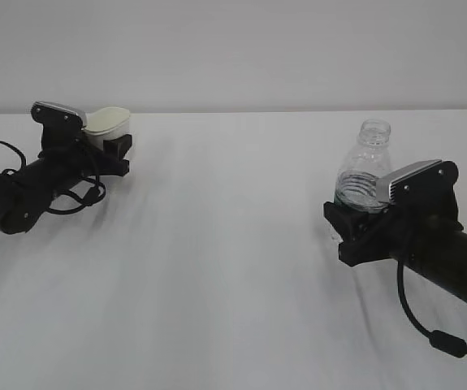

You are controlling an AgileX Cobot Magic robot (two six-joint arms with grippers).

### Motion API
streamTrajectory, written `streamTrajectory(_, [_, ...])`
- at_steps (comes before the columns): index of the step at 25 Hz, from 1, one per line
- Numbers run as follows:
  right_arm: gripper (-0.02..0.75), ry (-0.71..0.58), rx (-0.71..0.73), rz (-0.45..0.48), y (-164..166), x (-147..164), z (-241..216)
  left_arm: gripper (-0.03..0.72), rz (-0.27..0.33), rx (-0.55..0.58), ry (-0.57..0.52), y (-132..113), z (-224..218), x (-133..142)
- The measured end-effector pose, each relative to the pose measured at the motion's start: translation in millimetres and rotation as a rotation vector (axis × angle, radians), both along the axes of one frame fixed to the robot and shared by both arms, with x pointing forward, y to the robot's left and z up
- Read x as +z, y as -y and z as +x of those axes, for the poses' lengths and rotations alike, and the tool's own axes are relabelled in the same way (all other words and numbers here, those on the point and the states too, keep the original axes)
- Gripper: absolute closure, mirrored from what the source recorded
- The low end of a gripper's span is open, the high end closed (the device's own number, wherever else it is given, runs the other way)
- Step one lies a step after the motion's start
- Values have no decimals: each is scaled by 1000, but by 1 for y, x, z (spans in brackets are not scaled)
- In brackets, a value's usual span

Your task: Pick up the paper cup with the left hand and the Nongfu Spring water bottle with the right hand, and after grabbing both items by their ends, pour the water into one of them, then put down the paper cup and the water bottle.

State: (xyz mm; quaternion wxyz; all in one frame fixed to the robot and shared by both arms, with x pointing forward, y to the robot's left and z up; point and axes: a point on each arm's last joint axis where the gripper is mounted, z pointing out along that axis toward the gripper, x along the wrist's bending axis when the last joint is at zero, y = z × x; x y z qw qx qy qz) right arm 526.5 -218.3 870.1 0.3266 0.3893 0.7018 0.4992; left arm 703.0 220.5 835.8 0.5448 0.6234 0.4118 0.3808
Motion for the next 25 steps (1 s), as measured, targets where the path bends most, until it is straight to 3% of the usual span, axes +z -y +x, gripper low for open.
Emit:
streamTrajectory(4, [292, 0, 0, 0, 0, 0, 0, 267, -14, -2, -31, -2, -12, 4])
streamTrajectory(11, [292, 1, -1, -2, 0, 0, 0, 267, -96, -102, -50, 4, -41, 7])
streamTrajectory(16, [292, 2, -2, -3, 0, 0, 0, 267, -78, -237, -58, 12, -64, 15])
streamTrajectory(25, [292, 2, -3, -3, 0, 0, 0, 267, -166, -468, -156, 29, -86, 27])
